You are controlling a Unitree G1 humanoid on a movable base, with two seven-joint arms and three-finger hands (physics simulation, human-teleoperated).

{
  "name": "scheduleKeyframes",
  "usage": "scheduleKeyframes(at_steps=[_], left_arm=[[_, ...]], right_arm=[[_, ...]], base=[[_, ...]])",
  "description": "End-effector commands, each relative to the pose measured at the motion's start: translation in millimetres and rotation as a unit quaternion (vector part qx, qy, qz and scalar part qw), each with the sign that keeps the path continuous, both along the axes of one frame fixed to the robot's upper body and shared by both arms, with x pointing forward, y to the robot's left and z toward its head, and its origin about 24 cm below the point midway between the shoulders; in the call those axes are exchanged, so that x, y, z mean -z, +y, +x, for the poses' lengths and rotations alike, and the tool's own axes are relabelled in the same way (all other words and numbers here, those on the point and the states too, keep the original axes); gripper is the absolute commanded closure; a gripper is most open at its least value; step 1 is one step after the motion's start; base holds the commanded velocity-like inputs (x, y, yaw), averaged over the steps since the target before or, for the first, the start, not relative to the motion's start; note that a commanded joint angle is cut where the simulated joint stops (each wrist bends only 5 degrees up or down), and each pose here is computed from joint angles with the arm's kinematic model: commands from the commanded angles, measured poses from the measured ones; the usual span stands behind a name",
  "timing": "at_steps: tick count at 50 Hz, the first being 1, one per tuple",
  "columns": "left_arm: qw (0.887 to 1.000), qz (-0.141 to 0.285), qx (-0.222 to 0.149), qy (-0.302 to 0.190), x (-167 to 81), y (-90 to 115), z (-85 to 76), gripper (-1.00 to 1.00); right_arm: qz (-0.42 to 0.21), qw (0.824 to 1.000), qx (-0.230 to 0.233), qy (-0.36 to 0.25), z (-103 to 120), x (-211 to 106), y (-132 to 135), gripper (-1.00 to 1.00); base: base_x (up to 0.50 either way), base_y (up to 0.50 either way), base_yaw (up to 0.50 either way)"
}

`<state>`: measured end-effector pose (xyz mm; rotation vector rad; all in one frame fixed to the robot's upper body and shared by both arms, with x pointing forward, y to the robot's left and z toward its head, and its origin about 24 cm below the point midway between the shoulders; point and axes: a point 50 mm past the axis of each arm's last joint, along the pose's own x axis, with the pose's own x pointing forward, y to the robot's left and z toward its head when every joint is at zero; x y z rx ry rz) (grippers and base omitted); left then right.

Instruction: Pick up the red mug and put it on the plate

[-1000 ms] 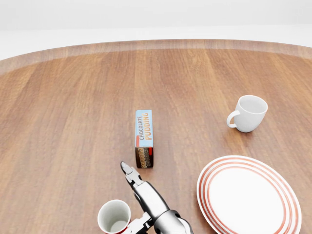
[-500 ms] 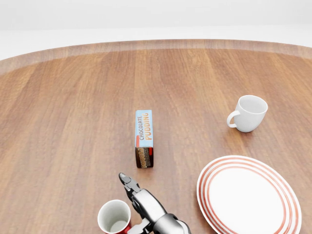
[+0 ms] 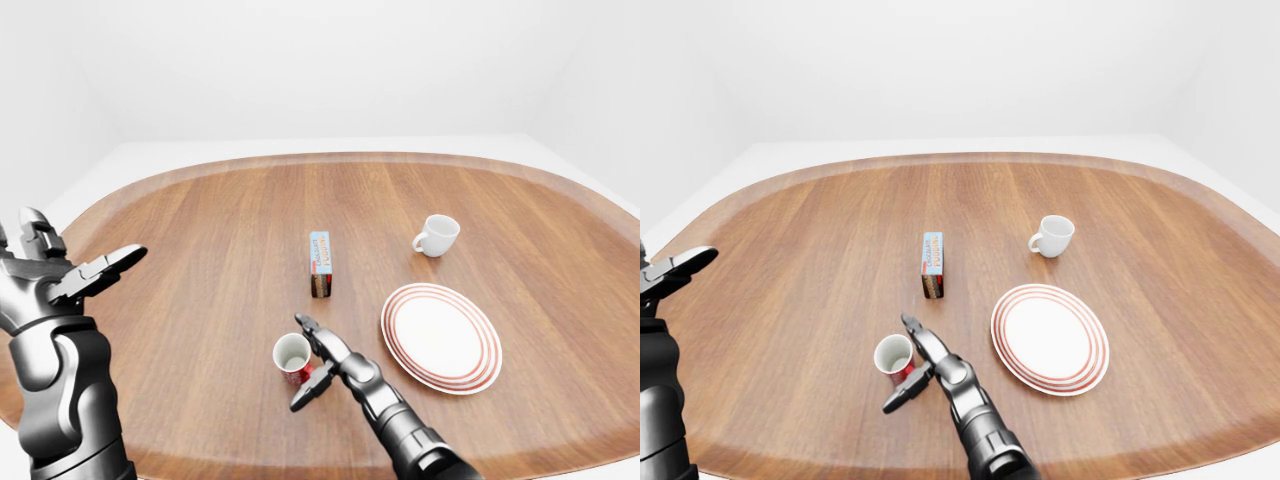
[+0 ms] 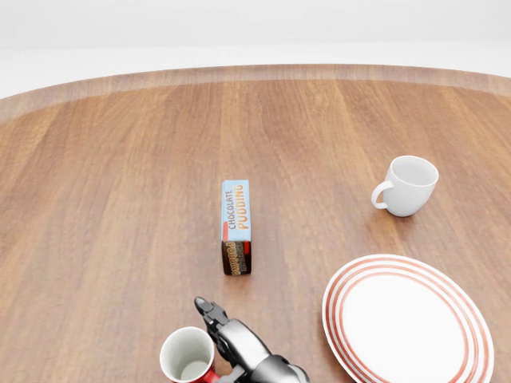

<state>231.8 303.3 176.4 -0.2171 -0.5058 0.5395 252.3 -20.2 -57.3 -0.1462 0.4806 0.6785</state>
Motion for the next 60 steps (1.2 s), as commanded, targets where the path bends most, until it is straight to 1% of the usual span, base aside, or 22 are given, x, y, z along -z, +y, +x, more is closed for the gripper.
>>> scheduleKeyframes(at_steps=[1,7,8,9,35,39,42,44,47,50,51,55,57,58,60], left_arm=[[1.0,0.0,0.001,0.0,0,0,0.1,-1.0],[1.0,0.0,0.001,-0.001,0,-1,0.0,-1.0],[1.0,0.0,0.0,-0.001,0,-1,0.0,-1.0],[1.0,0.0,0.0,-0.001,0,-1,-0.1,-1.0],[1.0,0.0,0.001,0.003,2,-1,0.7,-1.0],[1.0,-0.001,0.001,0.004,2,-1,0.9,-1.0],[1.0,-0.001,0.001,0.003,2,0,0.7,-1.0],[1.0,0.0,0.0,0.001,1,-1,-0.2,-1.0],[1.0,0.0,0.0,0.002,1,0,0.2,-1.0],[1.0,0.0,0.0,0.002,1,0,0.1,-1.0],[1.0,-0.001,0.0,0.003,1,0,0.3,-1.0],[1.0,0.0,0.0,0.003,2,0,0.1,-1.0],[1.0,0.0,0.0,0.002,1,0,-0.4,-1.0],[1.0,0.0,-0.001,0.001,1,0,-0.5,-1.0],[1.0,0.0,-0.001,0.001,0,0,-0.7,-1.0]], right_arm=[[-0.007,1.0,0.002,0.007,0,4,-1,-1.0],[-0.008,1.0,0.002,0.007,0,5,-1,-1.0],[-0.007,1.0,0.003,0.006,0,4,-1,-0.53],[-0.007,1.0,0.003,0.006,1,4,-2,1.0],[-0.007,1.0,0.008,0.001,0,3,-2,1.0],[0.002,1.0,0.018,-0.024,2,-6,-2,1.0],[-0.009,0.999,0.025,-0.045,2,-12,-3,1.0],[-0.025,0.996,0.045,-0.071,7,-19,-8,1.0],[-0.006,0.994,0.063,-0.087,12,-34,-13,1.0],[-0.002,0.992,0.076,-0.103,13,-47,-18,1.0],[0.004,0.988,0.091,-0.124,16,-58,-21,1.0],[0.007,0.979,0.117,-0.164,22,-74,-28,1.0],[0.012,0.977,0.126,-0.169,24,-78,-31,1.0],[0.015,0.974,0.139,-0.18,27,-83,-37,1.0],[0.023,0.97,0.146,-0.194,32,-91,-42,1.0]], base=[[0.0,0.0,0.0],[0.0,0.0,0.0],[0.0,0.0,0.0],[0.0,0.0,0.0],[0.0,0.0,0.0],[0.0,0.0,0.0],[0.0,0.0,0.0],[0.0,0.0,0.0],[0.0,0.0,0.0],[0.0,0.0,0.0],[0.0,0.0,0.0],[0.0,0.0,0.0],[0.0,0.0,0.0],[0.0,0.0,0.0],[0.0,0.0,0.0]])
